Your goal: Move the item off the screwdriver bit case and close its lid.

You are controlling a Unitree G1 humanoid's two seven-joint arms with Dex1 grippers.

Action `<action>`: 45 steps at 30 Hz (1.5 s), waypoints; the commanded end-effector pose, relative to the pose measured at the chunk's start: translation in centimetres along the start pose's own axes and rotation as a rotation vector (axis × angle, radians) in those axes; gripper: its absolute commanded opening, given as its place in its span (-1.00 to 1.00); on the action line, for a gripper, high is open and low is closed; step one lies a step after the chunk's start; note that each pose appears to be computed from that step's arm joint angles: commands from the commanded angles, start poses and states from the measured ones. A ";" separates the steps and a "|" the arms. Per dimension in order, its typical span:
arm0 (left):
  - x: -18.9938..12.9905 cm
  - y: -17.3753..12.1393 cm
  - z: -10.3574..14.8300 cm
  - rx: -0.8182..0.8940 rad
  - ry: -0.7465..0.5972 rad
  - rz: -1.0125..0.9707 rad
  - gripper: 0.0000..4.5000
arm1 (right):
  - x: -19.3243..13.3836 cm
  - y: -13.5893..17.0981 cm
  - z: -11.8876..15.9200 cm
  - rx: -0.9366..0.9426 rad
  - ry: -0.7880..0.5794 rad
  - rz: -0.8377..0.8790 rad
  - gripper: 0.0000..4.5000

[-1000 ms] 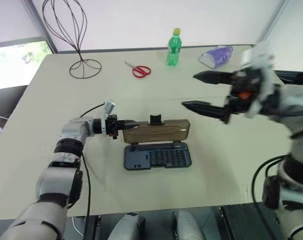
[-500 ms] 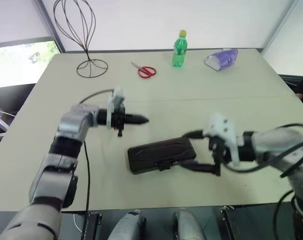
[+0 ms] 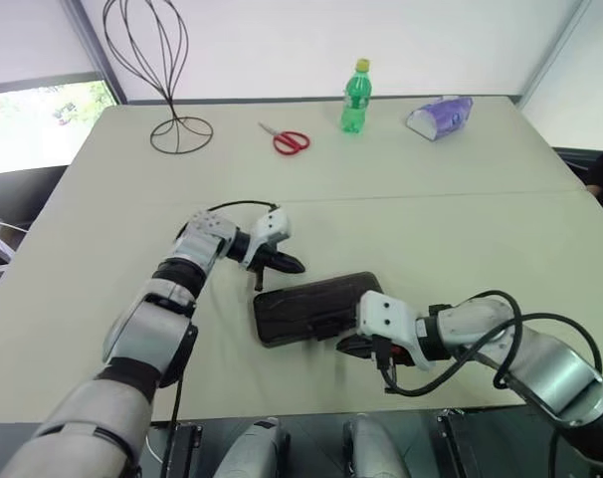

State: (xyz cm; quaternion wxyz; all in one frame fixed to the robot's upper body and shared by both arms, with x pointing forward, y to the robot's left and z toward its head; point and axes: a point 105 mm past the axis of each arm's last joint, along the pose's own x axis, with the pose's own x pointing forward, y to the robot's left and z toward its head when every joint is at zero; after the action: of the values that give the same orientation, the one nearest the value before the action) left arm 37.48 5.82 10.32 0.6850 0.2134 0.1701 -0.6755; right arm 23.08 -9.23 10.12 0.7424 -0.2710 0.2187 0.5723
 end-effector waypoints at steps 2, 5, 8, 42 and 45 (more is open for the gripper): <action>1.4 0.1 0.7 0.095 0.047 -0.003 -1.00 | 0.9 -0.7 0.6 -0.025 -0.032 -0.054 -0.99; 1.9 -0.5 1.0 0.101 0.037 -0.052 -1.00 | 1.3 -1.1 0.4 -0.014 -0.030 -0.080 -0.99; 2.5 -1.3 0.5 0.118 0.063 -0.115 -1.00 | 1.8 -1.7 0.1 -0.007 -0.020 -0.115 -0.99; 0.8 1.7 1.2 0.106 -0.050 0.177 -1.00 | -2.1 1.4 1.1 0.252 -0.110 -0.141 -0.99; -3.2 4.0 2.8 0.030 -0.176 0.335 -1.00 | -5.0 1.7 2.3 0.327 -0.261 -0.139 -0.99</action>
State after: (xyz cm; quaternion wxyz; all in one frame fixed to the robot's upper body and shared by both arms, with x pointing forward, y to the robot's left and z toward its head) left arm 40.02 6.51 11.38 0.7675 0.2132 0.1098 -0.5945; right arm 20.67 -10.74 12.77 0.8316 -0.0973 0.2269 0.4975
